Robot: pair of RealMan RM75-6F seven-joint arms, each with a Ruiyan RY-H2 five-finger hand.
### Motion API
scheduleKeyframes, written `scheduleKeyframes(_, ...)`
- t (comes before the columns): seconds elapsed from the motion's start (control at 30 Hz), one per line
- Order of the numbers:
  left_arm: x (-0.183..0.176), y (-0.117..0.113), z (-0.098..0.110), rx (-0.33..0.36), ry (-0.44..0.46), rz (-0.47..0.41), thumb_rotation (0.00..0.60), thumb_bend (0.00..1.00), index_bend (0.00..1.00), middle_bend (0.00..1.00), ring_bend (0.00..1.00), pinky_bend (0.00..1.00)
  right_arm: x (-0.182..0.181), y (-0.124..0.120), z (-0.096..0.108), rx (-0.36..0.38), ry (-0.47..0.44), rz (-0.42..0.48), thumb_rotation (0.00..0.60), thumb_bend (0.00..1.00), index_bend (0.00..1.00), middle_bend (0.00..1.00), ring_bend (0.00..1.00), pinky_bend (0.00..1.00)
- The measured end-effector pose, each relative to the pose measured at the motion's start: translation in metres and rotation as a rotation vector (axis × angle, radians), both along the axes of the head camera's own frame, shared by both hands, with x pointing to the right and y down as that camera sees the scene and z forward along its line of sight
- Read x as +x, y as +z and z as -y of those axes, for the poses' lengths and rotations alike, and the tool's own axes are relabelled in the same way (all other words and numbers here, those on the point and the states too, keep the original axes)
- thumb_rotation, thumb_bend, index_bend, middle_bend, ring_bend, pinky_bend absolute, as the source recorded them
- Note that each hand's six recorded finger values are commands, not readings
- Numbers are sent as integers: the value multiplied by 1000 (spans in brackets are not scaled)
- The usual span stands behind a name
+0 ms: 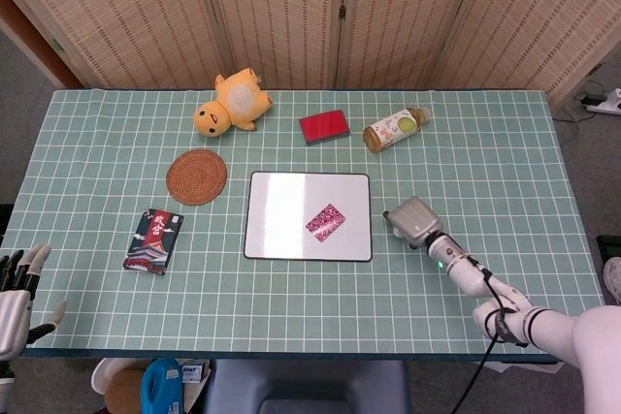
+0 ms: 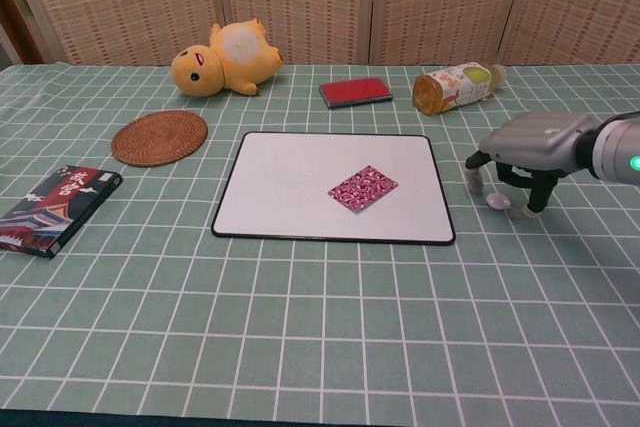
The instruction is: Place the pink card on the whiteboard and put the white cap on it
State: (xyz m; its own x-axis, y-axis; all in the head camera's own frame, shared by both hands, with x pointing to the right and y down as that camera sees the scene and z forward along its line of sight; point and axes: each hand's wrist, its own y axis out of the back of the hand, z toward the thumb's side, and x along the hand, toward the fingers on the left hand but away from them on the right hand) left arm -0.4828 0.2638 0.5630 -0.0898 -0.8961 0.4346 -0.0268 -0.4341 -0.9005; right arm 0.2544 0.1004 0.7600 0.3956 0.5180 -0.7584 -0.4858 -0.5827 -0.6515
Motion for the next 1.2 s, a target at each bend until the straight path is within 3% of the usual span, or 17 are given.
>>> scheduleKeyframes(0.87, -2, 2, -2, -9, -8, 1, 600, 308, 0, 0, 0, 0, -3, 1, 0, 14, -9, -2, 600, 279, 482, 850, 1000, 1000)
scheduleKeyframes(1.2, -1, 1, -1, -7, -3, 1, 600, 308, 0, 0, 0, 0, -22, -16, 12, 42, -3, 66, 600, 287, 490, 853, 1000, 1000)
